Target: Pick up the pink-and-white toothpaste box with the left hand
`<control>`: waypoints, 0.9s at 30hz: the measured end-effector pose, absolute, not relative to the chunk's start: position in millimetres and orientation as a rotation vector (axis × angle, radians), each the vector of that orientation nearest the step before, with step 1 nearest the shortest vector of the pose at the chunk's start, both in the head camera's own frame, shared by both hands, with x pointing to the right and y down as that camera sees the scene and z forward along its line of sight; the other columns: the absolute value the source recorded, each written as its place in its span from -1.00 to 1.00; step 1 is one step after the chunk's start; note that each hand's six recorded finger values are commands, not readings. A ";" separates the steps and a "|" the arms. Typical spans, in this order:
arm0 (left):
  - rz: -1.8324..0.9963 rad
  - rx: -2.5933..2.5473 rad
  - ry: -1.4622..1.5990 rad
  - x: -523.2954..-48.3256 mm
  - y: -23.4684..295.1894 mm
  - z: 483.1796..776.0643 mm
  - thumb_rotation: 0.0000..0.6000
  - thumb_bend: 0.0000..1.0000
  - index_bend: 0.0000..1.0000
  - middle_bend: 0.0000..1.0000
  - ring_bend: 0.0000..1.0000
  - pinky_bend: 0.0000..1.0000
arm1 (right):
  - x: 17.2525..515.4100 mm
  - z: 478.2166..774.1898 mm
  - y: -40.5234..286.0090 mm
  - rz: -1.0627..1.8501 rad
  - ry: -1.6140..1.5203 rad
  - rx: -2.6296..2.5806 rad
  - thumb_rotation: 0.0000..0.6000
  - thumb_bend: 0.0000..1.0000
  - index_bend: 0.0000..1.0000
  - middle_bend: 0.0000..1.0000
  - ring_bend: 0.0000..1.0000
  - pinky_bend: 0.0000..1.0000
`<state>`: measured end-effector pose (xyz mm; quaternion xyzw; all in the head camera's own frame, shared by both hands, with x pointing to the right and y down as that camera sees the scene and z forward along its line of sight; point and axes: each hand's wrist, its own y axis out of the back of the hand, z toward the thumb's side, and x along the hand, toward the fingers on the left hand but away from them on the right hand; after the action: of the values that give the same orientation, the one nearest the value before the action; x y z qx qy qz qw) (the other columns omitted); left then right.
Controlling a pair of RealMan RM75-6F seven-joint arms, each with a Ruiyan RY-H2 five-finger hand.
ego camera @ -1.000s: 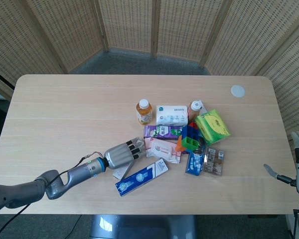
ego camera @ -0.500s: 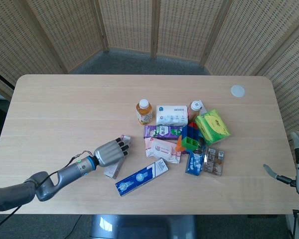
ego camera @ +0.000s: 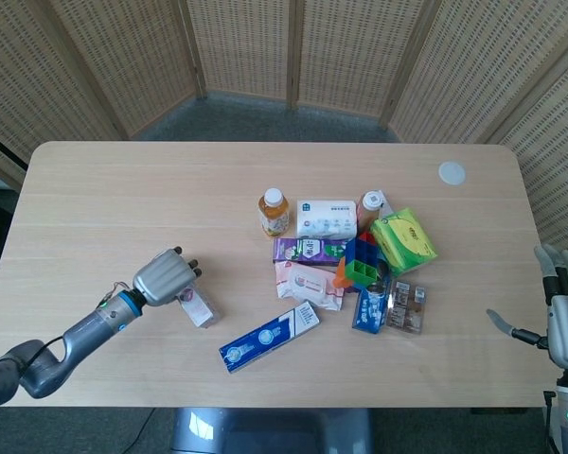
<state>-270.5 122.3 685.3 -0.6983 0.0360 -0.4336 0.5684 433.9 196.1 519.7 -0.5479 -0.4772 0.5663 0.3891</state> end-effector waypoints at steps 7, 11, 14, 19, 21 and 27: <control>-1.048 -1.618 0.201 -290.7 109.2 656.2 1.00 -0.59 0.27 0.62 0.66 0.02 | 433.1 521.4 195.4 1.434 -1.211 -1.401 0.04 -0.94 -1.00 -1.00 -1.00 -1.00; -1.025 -1.611 0.317 -292.6 95.0 629.9 1.00 -0.59 0.25 0.61 0.65 0.02 | 430.4 524.2 194.7 1.427 -1.206 -1.416 0.03 -0.94 -1.00 -1.00 -1.00 -1.00; -0.999 -1.594 0.407 -294.1 83.2 605.9 1.00 -0.59 0.24 0.60 0.65 0.02 | 428.8 526.1 194.5 1.423 -1.204 -1.424 0.05 -0.94 -1.00 -1.00 -1.00 -1.00; -0.960 -1.557 0.567 -299.1 60.9 564.8 1.00 -0.60 0.24 0.59 0.65 0.02 | 425.7 529.9 196.0 1.415 -1.205 -1.440 0.06 -0.94 -1.00 -1.00 -1.00 -1.00; -0.946 -1.551 0.624 -300.8 54.2 551.7 1.00 -0.59 0.23 0.59 0.65 0.02 | 425.0 531.7 197.2 1.413 -1.209 -1.447 0.07 -0.94 -1.00 -1.00 -1.00 -1.00; -0.914 -1.527 0.716 -304.3 42.2 521.6 1.00 -0.59 0.23 0.59 0.65 0.02 | 425.0 533.7 198.7 1.410 -1.212 -1.455 0.05 -0.94 -1.00 -1.00 -1.00 -1.00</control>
<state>-304.3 42.2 521.6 -0.6518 0.3057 -0.3899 0.5741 425.0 198.7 533.7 -0.5699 -0.4748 0.5522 0.3807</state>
